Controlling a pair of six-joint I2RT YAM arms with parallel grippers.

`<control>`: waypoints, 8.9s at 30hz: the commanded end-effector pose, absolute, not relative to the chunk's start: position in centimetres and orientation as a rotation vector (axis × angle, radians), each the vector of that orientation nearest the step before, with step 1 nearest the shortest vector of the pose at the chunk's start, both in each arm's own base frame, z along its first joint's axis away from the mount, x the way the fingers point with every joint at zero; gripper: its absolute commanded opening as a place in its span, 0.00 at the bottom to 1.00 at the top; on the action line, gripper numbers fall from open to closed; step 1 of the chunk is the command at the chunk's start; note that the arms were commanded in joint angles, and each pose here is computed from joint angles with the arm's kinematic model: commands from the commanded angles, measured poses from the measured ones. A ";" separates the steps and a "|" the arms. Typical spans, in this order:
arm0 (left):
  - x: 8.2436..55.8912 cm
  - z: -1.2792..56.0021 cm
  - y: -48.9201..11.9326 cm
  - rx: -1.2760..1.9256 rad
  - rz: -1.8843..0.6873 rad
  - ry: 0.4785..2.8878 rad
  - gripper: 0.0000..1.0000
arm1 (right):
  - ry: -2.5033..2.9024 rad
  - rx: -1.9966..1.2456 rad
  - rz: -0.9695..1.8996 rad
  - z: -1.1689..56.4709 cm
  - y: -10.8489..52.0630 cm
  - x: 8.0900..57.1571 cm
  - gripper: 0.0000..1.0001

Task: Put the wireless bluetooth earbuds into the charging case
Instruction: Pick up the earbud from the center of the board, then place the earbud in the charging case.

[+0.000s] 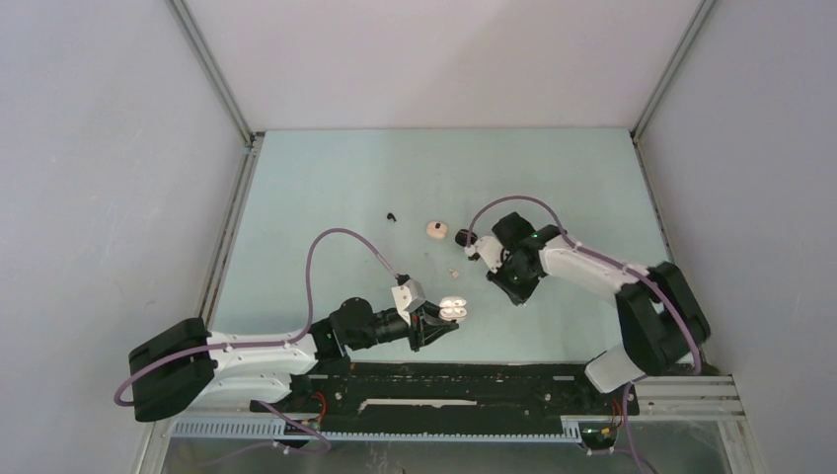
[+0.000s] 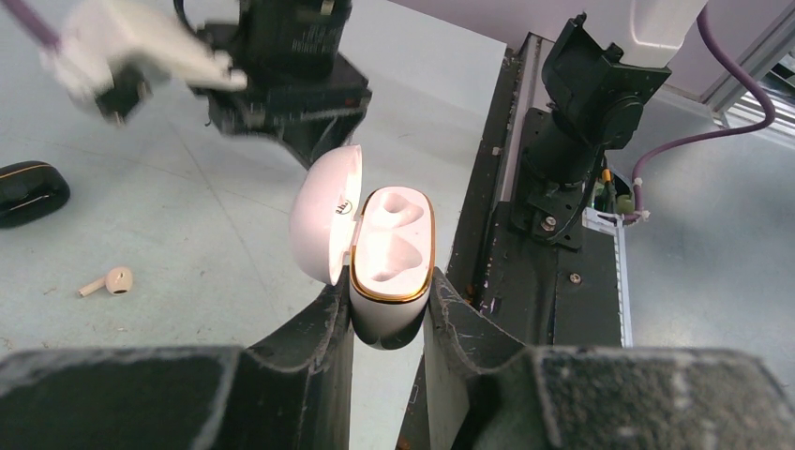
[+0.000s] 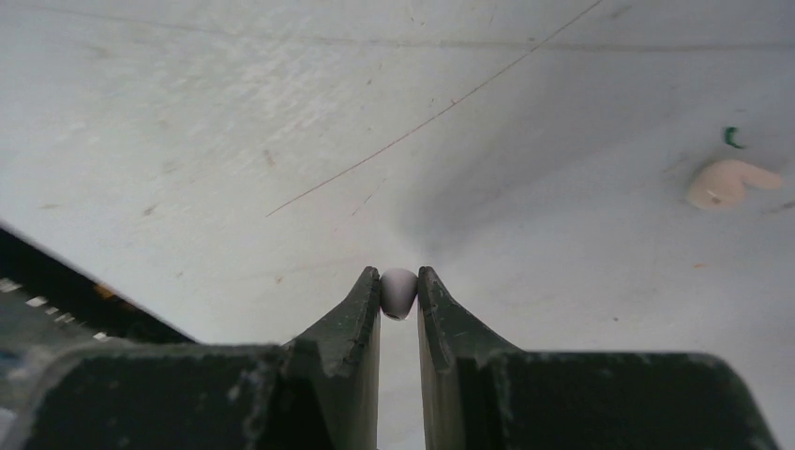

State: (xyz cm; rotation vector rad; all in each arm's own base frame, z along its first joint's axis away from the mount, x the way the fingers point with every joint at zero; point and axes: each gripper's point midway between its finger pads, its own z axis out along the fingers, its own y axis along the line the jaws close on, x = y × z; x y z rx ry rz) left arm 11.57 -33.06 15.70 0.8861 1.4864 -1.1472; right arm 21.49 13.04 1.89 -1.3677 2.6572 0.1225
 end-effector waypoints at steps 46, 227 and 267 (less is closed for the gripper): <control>15.4 26.9 -37.5 0.543 -1.282 1.164 0.00 | 1.356 -1.198 1.271 32.5 25.7 16.7 0.00; 14.6 23.4 -37.2 0.707 -1.219 1.226 0.00 | 1.482 -1.290 1.062 29.3 25.1 18.1 0.59; 13.8 23.2 -36.9 0.742 -1.238 1.196 0.00 | 1.599 -1.381 1.090 25.0 26.1 18.2 0.69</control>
